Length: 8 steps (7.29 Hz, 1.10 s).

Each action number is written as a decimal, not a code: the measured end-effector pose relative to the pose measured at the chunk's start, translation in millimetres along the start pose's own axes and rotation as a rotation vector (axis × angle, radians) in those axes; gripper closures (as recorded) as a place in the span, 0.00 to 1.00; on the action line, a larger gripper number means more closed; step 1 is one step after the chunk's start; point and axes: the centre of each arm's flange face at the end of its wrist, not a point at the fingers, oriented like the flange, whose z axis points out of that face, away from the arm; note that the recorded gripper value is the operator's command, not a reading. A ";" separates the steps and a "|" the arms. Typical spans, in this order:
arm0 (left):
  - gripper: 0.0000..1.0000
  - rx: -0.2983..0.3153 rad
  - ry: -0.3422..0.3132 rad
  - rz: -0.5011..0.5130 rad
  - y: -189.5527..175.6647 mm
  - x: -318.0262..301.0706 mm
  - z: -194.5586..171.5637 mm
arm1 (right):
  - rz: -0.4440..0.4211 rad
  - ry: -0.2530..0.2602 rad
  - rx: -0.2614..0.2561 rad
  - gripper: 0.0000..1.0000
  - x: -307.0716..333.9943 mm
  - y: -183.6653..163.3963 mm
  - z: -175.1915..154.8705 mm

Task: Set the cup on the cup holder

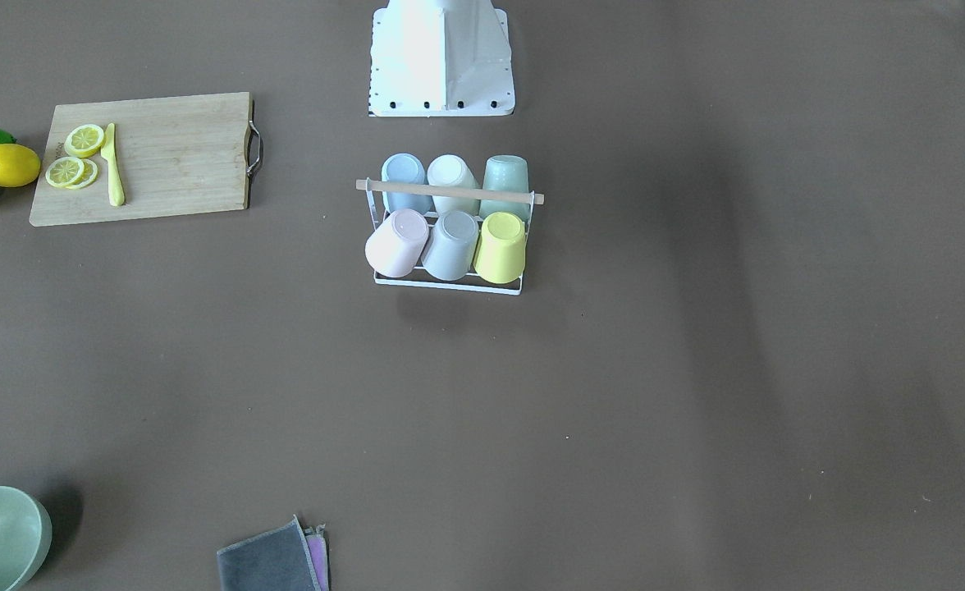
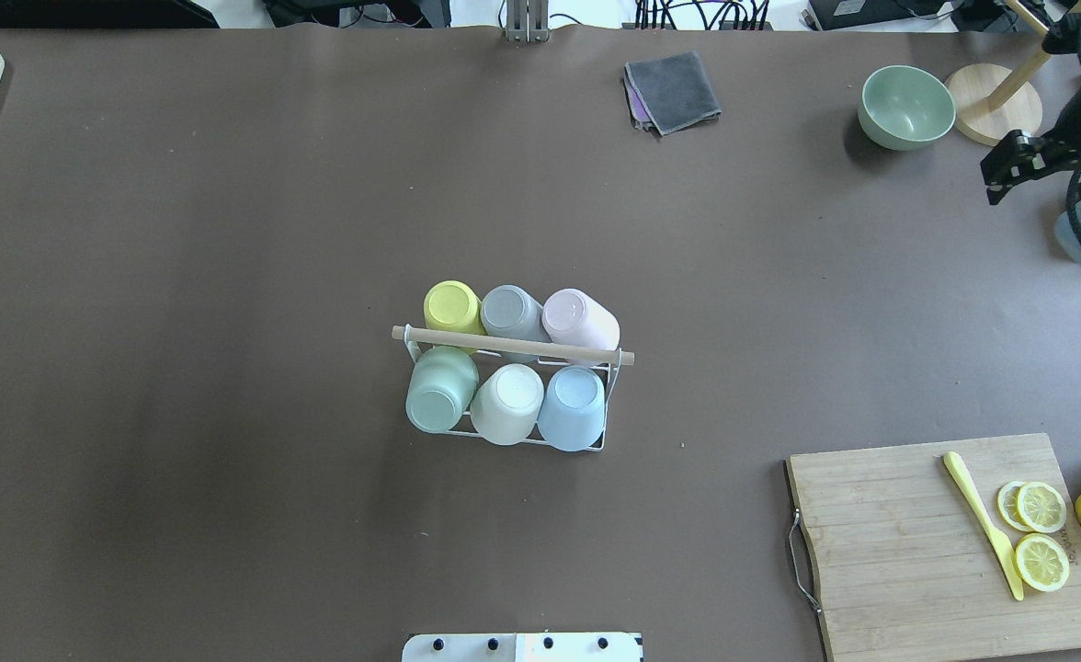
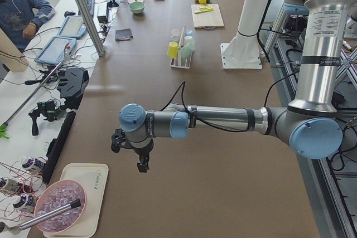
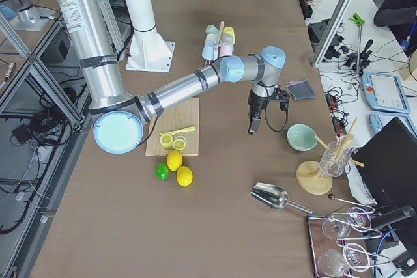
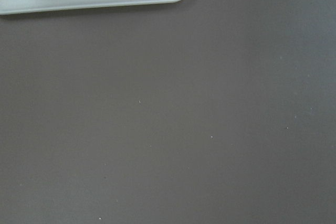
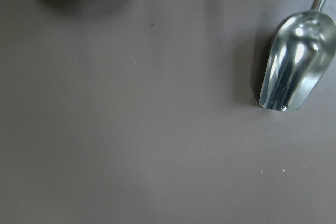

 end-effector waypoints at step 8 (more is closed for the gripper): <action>0.02 -0.021 -0.003 -0.037 25.8 -10.5 4.0 | -0.036 -0.223 0.002 0.00 223.8 45.7 77.6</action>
